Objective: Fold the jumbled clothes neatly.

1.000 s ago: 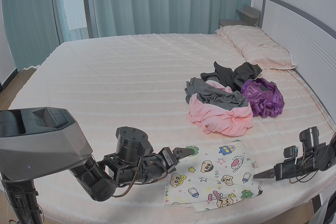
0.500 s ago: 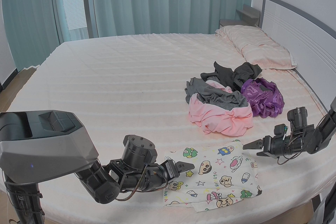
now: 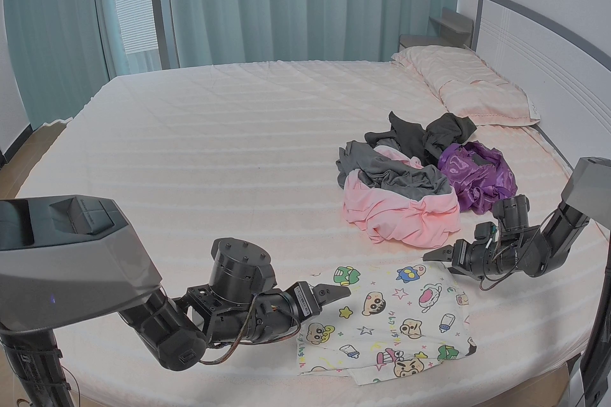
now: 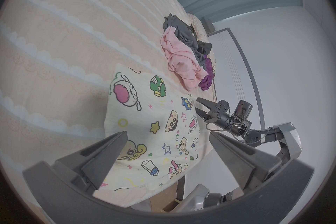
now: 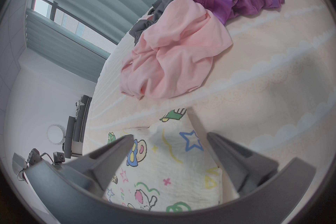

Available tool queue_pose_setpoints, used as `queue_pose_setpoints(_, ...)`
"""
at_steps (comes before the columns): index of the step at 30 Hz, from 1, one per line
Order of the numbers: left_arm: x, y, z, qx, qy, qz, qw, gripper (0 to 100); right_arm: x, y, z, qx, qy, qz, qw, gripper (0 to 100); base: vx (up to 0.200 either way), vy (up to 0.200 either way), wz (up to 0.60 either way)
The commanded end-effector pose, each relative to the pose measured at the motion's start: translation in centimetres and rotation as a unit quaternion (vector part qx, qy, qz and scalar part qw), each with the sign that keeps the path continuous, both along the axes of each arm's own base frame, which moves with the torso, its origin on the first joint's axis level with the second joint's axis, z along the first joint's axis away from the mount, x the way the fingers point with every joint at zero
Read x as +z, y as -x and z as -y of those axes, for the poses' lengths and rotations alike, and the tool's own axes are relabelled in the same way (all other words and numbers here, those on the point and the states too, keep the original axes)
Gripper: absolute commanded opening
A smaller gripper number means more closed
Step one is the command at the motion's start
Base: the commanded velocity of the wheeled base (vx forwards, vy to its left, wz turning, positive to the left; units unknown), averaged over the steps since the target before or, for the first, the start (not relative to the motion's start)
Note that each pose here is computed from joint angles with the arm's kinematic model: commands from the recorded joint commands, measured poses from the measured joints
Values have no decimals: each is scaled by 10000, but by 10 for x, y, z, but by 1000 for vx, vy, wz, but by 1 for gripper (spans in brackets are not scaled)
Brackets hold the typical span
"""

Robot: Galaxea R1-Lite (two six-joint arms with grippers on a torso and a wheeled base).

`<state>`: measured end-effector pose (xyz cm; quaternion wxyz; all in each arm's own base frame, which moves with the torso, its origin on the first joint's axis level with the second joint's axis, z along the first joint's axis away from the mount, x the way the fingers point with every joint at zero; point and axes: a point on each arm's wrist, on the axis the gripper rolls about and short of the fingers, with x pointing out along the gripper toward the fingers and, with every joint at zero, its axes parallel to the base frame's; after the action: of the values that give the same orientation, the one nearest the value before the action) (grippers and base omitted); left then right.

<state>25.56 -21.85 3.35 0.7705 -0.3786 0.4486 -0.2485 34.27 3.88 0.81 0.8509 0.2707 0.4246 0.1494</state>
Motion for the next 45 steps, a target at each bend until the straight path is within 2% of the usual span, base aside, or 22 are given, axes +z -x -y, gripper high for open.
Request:
queue_pose_setpoints(1,2,0,0,13,4,25,10000,100,-10,-3,-2,-5,-13,-109,9999,0,0,0,0)
queue_pose_setpoints(14,-10,-2,3,-6,-102,-93,9999,100,-3,-6,4,-271,-179,-68,9994,0,0,0,0)
queue_pose_setpoints(22,-15,-1,4,-29,-137,-134,9998,100,-1,-7,6,-404,-105,48,9991,0,0,0,0)
queue_pose_setpoints(23,-15,-1,4,-29,-137,-134,9998,100,-1,-7,6,-405,-95,52,9991,100,0,0,0)
queue_pose_setpoints(28,-10,-1,4,-34,-84,-103,9999,100,1,-5,7,-434,-91,68,9990,100,0,0,0)
queue_pose_setpoints(33,10,-2,1,19,141,128,9998,100,24,5,17,-588,-108,308,9977,100,0,0,0)
queue_pose_setpoints(37,13,-5,4,93,223,265,9994,100,33,19,19,-607,-94,331,9976,100,0,0,0)
queue_pose_setpoints(45,-24,-15,13,253,-169,91,9995,100,45,48,20,-610,-85,304,9976,100,0,0,0)
